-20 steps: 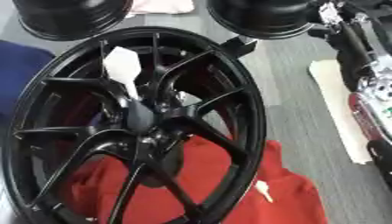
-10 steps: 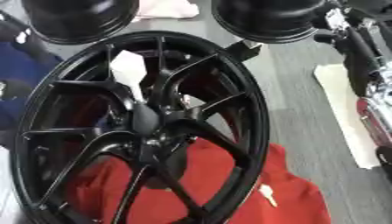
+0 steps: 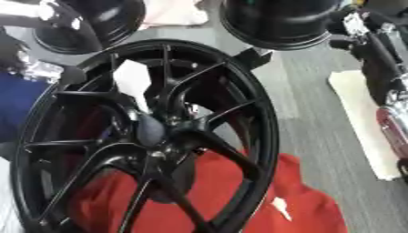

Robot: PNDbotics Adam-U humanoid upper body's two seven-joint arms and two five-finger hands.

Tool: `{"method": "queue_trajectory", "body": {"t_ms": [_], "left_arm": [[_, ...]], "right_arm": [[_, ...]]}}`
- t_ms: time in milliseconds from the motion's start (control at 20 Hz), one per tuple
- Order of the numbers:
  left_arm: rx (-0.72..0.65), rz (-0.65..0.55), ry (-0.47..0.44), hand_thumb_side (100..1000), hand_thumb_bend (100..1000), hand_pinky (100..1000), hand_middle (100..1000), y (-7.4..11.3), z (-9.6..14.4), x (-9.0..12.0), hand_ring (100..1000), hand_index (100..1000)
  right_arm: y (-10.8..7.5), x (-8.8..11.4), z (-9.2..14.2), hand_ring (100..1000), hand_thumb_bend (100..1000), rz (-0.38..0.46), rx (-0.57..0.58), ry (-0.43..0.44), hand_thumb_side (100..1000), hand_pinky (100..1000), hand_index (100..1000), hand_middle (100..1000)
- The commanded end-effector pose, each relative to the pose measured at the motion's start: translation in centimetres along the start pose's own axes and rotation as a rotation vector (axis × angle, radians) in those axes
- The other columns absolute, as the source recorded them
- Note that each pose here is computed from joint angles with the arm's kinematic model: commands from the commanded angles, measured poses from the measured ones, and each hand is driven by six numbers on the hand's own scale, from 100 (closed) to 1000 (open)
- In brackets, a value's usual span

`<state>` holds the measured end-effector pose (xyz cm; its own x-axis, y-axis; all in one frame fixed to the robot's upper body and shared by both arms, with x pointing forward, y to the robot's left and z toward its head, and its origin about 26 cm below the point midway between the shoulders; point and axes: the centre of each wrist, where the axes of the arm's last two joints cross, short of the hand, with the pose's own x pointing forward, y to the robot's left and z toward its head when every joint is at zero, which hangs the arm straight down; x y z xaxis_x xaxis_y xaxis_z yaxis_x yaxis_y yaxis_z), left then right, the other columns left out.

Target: Pull the pin out of the wheel hub.

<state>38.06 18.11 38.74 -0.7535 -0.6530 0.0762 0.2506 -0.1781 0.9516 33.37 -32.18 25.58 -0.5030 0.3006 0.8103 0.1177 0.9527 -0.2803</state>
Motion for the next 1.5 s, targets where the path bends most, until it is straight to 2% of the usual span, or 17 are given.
{"method": "queue_trajectory", "body": {"t_ms": [50, 350, 600, 800, 1500], "left_arm": [[0.027, -0.021, 0.000, 627, 360, 880, 821, 1.1, 0.4, -0.6, 869, 859], [0.012, -0.017, -0.036, 606, 414, 912, 852, 1.1, -0.1, -1.5, 900, 893], [0.027, -0.019, -0.070, 531, 480, 932, 859, 1.5, 0.1, -1.9, 920, 898], [0.043, -0.010, -0.093, 469, 442, 937, 862, 1.8, 0.1, -2.4, 924, 893], [0.010, 0.035, -0.209, 482, 435, 935, 861, 1.6, -1.5, -1.4, 921, 888]], "right_arm": [[-0.1, 1.1, -0.4, 834, 100, 0.005, 0.017, -0.038, 687, 813, 726, 669], [0.1, 1.2, -0.5, 833, 100, -0.003, 0.017, -0.041, 694, 812, 725, 668], [0.2, 1.2, -0.6, 832, 100, -0.011, 0.018, -0.042, 697, 811, 723, 666], [0.4, 1.2, -0.7, 830, 100, -0.019, 0.021, -0.044, 700, 811, 722, 665], [0.7, 1.2, -0.7, 831, 100, -0.033, 0.017, -0.039, 706, 812, 722, 665]]}}
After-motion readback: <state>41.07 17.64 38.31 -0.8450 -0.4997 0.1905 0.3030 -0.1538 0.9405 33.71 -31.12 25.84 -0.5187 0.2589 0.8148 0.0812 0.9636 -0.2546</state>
